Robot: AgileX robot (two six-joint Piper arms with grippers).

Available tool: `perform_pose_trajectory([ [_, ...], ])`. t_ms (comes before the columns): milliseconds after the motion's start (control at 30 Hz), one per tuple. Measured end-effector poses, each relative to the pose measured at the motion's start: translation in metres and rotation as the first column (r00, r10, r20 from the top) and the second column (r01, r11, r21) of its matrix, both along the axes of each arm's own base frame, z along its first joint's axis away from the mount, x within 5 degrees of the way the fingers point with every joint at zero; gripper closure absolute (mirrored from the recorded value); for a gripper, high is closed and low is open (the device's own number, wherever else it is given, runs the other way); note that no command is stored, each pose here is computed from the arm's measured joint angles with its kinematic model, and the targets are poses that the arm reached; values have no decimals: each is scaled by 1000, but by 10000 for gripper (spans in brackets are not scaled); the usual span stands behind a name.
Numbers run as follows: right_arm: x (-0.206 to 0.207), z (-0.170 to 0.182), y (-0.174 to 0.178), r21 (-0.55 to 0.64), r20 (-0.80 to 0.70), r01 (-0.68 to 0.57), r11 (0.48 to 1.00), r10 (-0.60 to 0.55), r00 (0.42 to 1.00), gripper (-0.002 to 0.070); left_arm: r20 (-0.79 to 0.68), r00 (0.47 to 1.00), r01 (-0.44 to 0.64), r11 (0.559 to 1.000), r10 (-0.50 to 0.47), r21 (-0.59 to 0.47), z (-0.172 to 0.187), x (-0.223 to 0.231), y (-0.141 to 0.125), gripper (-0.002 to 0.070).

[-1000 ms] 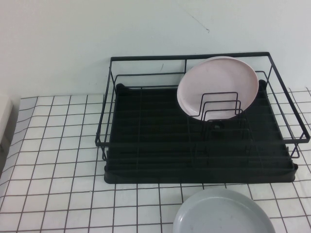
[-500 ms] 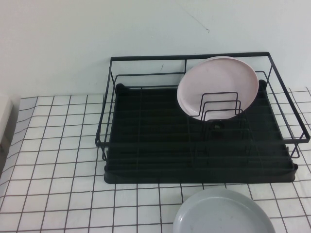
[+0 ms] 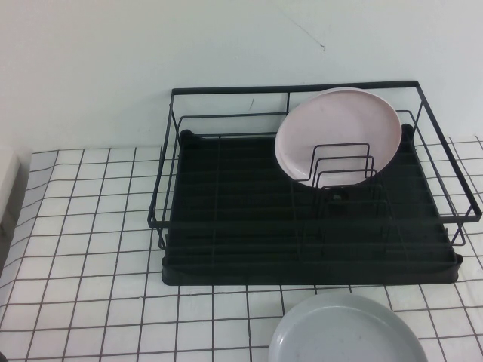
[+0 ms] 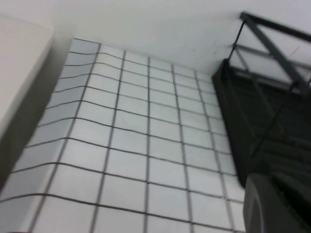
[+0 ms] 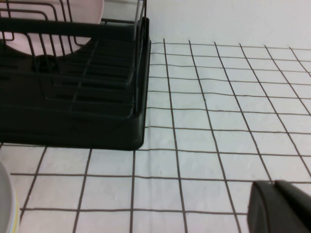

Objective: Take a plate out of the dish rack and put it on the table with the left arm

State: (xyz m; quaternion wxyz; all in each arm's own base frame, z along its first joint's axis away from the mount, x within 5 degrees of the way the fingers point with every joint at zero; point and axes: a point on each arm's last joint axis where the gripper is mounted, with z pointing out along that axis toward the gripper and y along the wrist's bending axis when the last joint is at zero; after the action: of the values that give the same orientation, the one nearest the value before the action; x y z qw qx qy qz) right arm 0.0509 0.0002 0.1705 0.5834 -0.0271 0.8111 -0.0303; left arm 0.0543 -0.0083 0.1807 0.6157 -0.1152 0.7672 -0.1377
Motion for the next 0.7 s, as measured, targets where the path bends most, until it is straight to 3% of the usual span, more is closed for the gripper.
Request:
perform_pose_trajectory([
  [167,0,0,0,0,0,0,1000,0,1000,678,50,999,7,961,7,-277,7,1,-4,678],
  [267,0,0,0,0,0,0,1000,0,1000,678,83,996,-1,941,31,-339,11,1,-3,678],
  [467,0,0,0,0,0,0,1000,0,1000,678,90,995,3,923,34,-384,12,1,-4,678],
  [700,0,0,0,0,0,0,1000,0,1000,678,-65,985,139,956,-160,-258,54,12,-18,678],
])
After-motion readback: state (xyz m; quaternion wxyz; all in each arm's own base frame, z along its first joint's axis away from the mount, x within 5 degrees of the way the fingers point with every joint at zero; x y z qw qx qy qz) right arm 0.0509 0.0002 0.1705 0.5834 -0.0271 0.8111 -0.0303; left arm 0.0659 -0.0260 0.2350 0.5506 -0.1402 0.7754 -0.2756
